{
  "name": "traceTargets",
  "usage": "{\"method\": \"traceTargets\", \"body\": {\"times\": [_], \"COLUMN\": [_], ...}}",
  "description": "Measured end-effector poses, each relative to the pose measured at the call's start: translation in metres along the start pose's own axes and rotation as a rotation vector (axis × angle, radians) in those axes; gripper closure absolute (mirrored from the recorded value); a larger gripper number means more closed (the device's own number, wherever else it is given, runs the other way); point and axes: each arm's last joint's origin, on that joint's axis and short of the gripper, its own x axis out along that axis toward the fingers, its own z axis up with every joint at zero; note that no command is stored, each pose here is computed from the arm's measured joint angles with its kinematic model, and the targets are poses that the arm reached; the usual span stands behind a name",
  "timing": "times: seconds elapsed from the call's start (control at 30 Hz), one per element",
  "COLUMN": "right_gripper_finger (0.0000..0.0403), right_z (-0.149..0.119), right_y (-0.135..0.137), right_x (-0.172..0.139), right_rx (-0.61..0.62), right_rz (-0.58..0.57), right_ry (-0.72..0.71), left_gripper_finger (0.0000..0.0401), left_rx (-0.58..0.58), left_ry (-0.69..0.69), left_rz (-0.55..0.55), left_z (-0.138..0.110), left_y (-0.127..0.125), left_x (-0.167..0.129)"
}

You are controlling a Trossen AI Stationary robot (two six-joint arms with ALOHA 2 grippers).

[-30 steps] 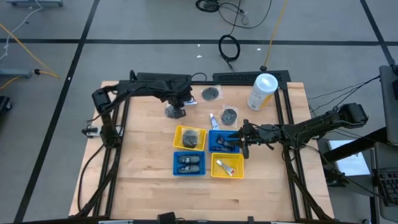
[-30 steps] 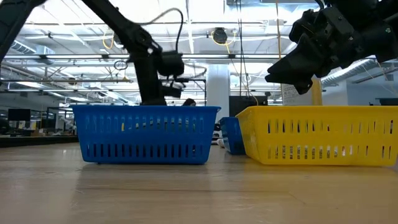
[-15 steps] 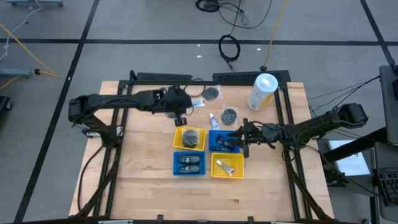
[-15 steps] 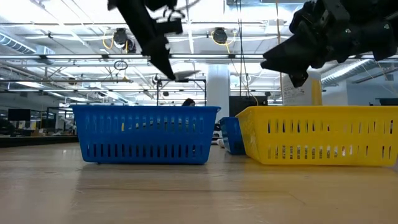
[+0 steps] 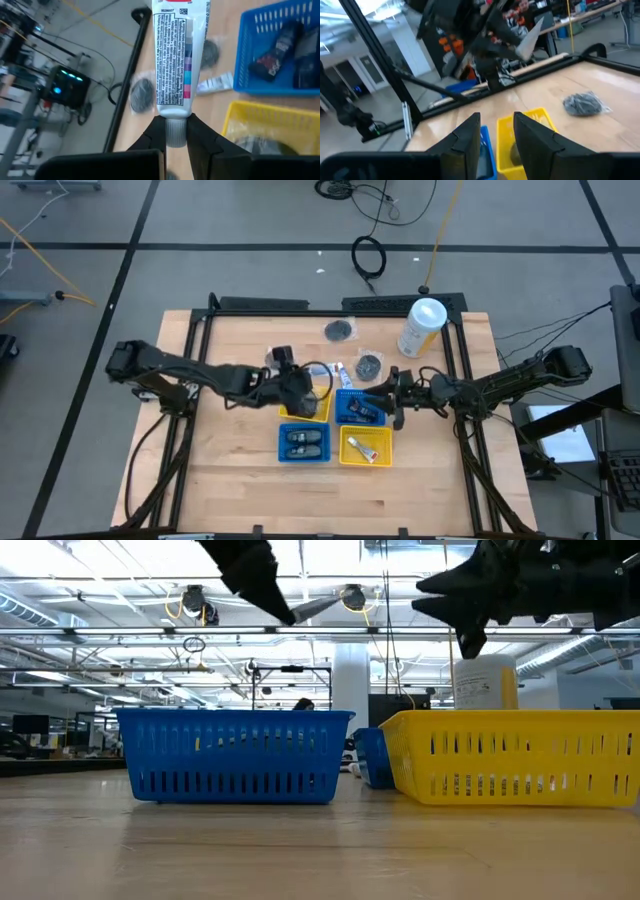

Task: Pick & Place Travel size toiletries
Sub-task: Put the white toothpaste into the bottom yellow basket

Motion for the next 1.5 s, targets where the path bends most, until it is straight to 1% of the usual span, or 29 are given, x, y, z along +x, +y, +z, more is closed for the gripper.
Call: {"method": "traceTargets", "body": {"times": [0.07, 0.17, 0.33, 0.47, 0.53, 0.7, 0.9, 1.03, 1.33, 1.5], "right_gripper_finger": [0.0291, 0.0291, 0.0291, 0.0291, 0.0291, 0.0291, 0.0291, 0.0291, 0.0292, 0.0303], "right_z": [0.002, 0.003, 0.004, 0.002, 0.0, -0.005, -0.012, -0.017, -0.016, -0.016], "right_y": [0.001, 0.001, 0.001, 0.0, -0.002, -0.005, -0.008, -0.009, -0.009, -0.01], "right_x": [0.0, 0.0, 0.0, 0.0, 0.0, 0.001, 0.004, 0.005, 0.007, 0.007], "right_rx": [0.025, 0.029, 0.029, 0.026, 0.022, 0.036, 0.042, 0.064, 0.071, 0.069], "right_rz": [0.01, 0.013, 0.009, -0.02, -0.041, -0.113, -0.135, -0.15, -0.143, -0.162], "right_ry": [-0.026, -0.035, -0.038, -0.028, -0.013, 0.009, 0.055, 0.083, 0.055, 0.045], "left_gripper_finger": [0.0371, 0.0371, 0.0371, 0.0371, 0.0371, 0.0371, 0.0371, 0.0371, 0.0371, 0.0371], "left_rx": [0.029, 0.062, 0.112, 0.14, 0.141, 0.198, 0.221, 0.216, 0.217, 0.216], "left_ry": [-0.004, -0.025, -0.027, -0.033, -0.043, -0.021, -0.019, -0.014, -0.018, -0.018], "left_rz": [0.013, 0.027, 0.036, 0.044, 0.047, 0.047, 0.085, 0.088, 0.088, 0.088], "left_z": [0.001, 0.004, 0.004, 0.005, 0.009, 0.017, 0.028, 0.028, 0.028, 0.028], "left_y": [-0.009, -0.023, -0.046, -0.059, -0.064, -0.074, -0.078, -0.077, -0.077, -0.077], "left_x": [-0.001, 0.004, 0.022, 0.038, 0.043, 0.055, 0.061, 0.061, 0.061, 0.061]}}
